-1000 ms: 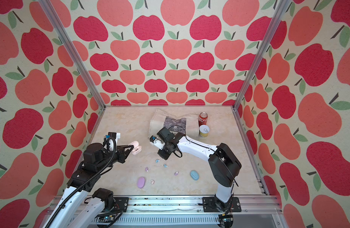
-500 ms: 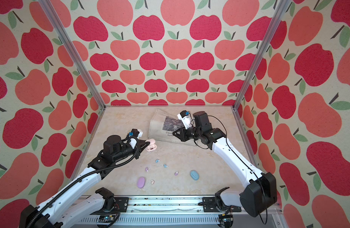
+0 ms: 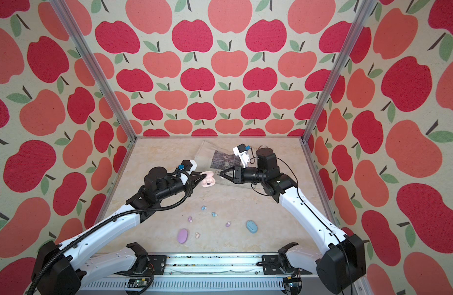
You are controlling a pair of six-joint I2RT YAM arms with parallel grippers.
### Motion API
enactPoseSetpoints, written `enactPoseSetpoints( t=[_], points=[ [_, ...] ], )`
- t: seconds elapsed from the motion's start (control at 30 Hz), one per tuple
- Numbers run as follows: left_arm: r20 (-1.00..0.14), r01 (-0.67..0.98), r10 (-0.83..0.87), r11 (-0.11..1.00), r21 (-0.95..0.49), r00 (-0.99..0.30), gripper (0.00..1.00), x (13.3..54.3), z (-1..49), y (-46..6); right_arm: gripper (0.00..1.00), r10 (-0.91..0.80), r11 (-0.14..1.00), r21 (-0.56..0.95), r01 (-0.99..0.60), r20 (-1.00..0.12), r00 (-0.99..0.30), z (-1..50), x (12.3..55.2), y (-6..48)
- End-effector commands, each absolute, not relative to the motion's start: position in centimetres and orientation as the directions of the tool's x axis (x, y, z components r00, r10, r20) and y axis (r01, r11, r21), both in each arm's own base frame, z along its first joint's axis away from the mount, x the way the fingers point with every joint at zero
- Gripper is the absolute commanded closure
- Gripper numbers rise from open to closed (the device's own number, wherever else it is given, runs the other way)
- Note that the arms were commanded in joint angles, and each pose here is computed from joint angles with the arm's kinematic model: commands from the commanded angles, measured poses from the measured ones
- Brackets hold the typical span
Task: Insert wireless bluetooth earbuds into charging case
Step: Insert the wireless bluetooth earbud into the charging case.
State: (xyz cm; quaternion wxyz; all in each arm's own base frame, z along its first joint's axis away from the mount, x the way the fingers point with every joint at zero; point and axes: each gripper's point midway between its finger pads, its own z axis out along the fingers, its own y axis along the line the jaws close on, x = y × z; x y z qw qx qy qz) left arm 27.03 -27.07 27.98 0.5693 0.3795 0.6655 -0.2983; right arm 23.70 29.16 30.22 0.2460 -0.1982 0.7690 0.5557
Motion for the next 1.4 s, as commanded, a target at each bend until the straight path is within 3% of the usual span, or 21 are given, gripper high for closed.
enactPoseSetpoints(
  t=[0.0,0.57,1.37],
  points=[
    [-0.99,0.85,0.142,0.522,0.071,-0.004,1.0,27.0,30.2,-27.5,0.94,-0.028,0.242,0.76,-0.603,-0.616,-0.787,31.9,22.7,29.6],
    [-0.993,0.882,0.113,0.471,0.017,-0.042,1.0,26.6,30.5,-28.7,0.93,-0.095,0.194,0.744,-0.639,-0.635,-0.767,31.2,21.9,31.6],
    [-0.994,0.889,0.091,0.458,-0.008,-0.056,1.0,26.2,31.0,-28.7,0.91,-0.183,0.25,0.712,-0.656,-0.63,-0.754,27.7,21.3,32.1]
  ],
)
